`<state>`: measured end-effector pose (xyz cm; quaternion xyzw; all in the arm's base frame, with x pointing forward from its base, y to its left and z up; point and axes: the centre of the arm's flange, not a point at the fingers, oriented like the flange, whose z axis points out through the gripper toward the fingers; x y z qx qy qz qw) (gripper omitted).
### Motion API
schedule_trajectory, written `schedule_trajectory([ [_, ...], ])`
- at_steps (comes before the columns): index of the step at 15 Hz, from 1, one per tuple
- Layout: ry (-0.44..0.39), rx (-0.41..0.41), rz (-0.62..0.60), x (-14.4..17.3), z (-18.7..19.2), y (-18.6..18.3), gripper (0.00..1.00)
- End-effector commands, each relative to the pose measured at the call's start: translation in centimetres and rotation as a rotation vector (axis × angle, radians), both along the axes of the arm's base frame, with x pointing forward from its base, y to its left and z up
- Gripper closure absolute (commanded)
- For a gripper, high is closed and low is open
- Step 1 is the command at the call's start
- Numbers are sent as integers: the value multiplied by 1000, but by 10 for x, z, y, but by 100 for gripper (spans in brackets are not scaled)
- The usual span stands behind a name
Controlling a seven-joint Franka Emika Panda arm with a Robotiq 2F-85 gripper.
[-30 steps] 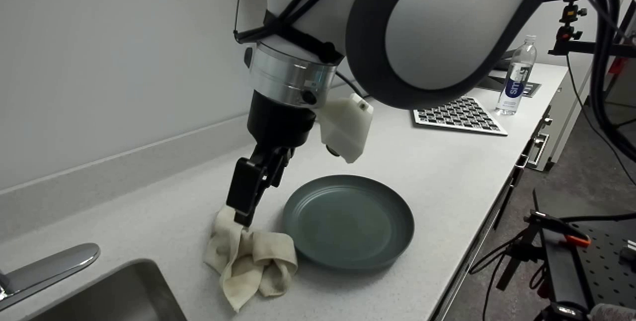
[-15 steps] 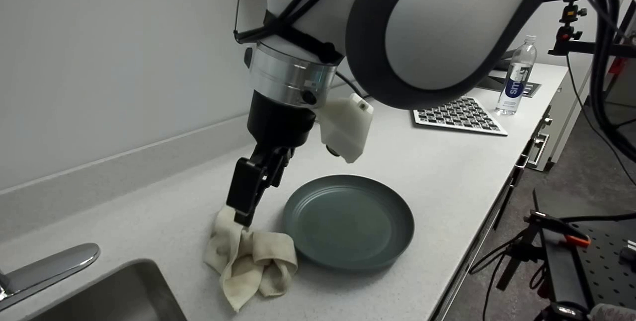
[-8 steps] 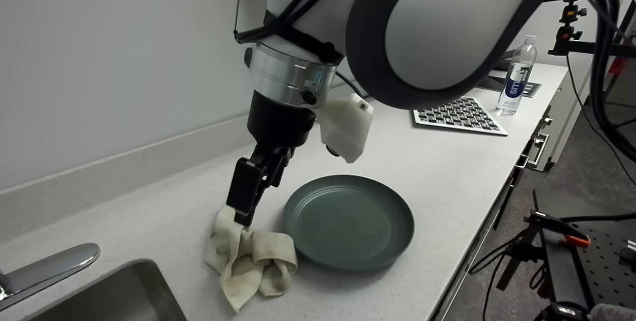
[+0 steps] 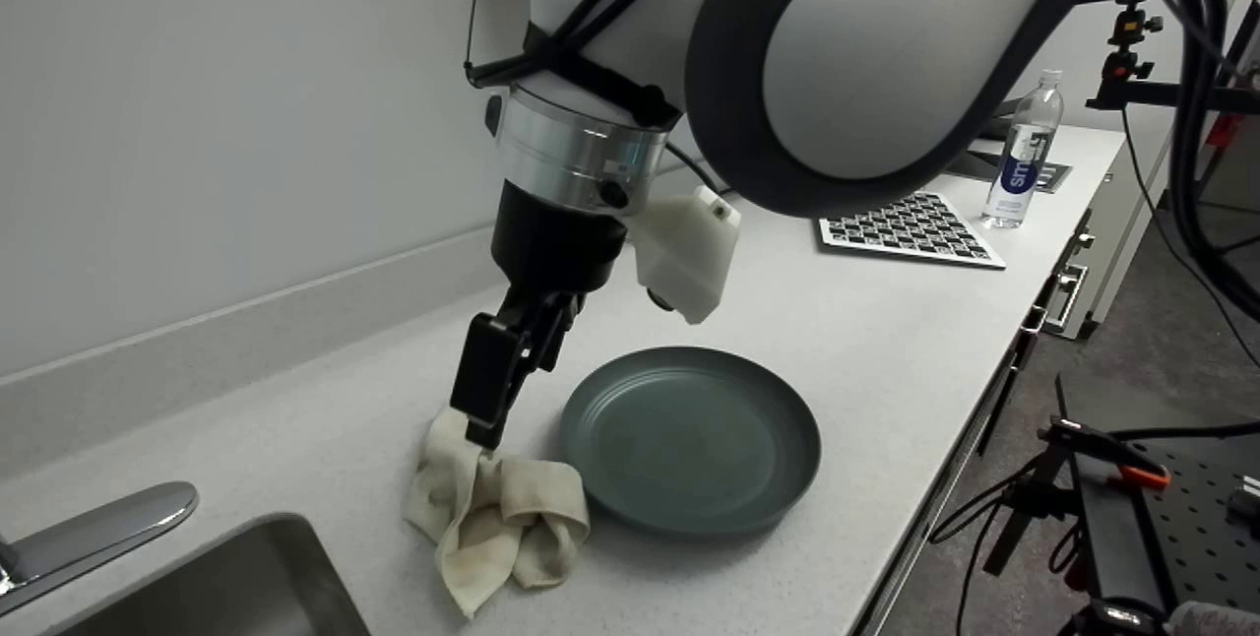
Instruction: Use the towel to wipe the plate
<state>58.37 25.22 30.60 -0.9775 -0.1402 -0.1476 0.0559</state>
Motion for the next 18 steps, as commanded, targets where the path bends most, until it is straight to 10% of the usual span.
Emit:
schedule_trajectory([
  [1,-2,-13,0,5,-5,-1,0],
  [18,-29,-185,111,44,-100,38,0],
])
